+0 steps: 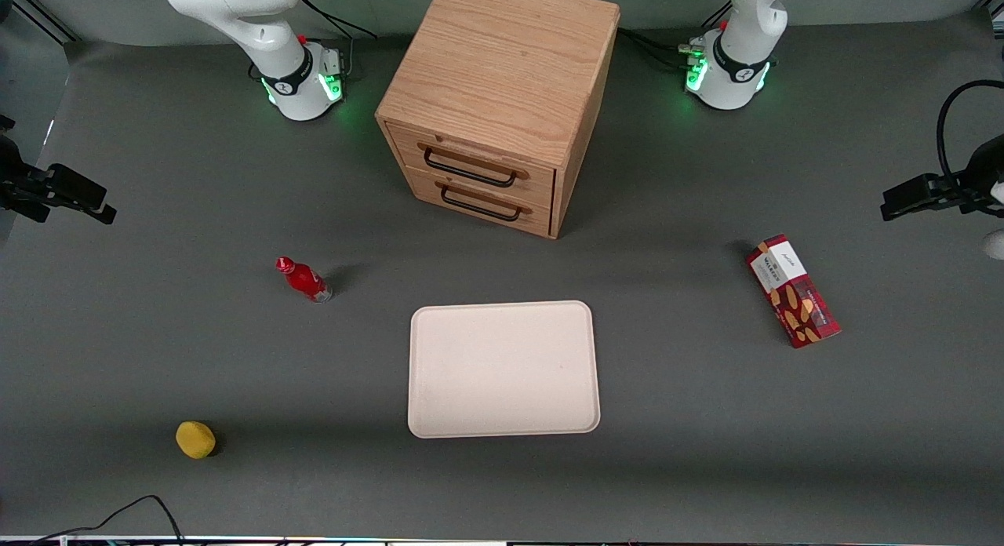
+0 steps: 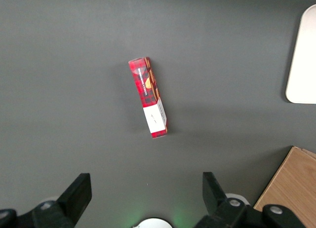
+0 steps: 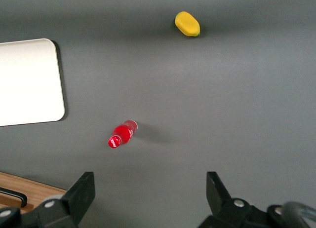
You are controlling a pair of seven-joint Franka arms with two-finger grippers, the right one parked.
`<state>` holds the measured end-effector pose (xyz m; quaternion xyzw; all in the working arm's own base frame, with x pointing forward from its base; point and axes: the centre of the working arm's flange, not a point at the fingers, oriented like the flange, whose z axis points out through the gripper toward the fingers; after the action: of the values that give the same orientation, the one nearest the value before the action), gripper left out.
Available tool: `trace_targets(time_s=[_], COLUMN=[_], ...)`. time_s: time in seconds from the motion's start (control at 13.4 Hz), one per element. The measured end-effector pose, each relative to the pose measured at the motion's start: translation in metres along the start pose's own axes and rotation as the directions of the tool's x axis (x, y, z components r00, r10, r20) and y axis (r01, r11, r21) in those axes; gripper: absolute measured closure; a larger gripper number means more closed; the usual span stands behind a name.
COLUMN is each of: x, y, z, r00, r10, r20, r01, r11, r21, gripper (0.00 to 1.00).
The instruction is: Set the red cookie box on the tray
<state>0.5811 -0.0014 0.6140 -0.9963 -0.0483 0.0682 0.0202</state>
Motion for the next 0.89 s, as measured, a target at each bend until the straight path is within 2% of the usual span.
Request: trace_targets(time_s=[0.15, 0.52, 0.89], x=[0.007, 0.032, 0.037], y=[-0.001, -0.009, -0.01], z=[0.021, 0.109, 0.206], r00=[0.999, 0.993, 0.986], r10=[-0.042, -0.119, -0.163], r20=[0.014, -0.012, -0.038], r01=[0.042, 0.119, 0.162], r11=[0.999, 0.993, 0.987], r21=[0.002, -0.009, -0.019], gripper=[0.0, 0.0, 0.0])
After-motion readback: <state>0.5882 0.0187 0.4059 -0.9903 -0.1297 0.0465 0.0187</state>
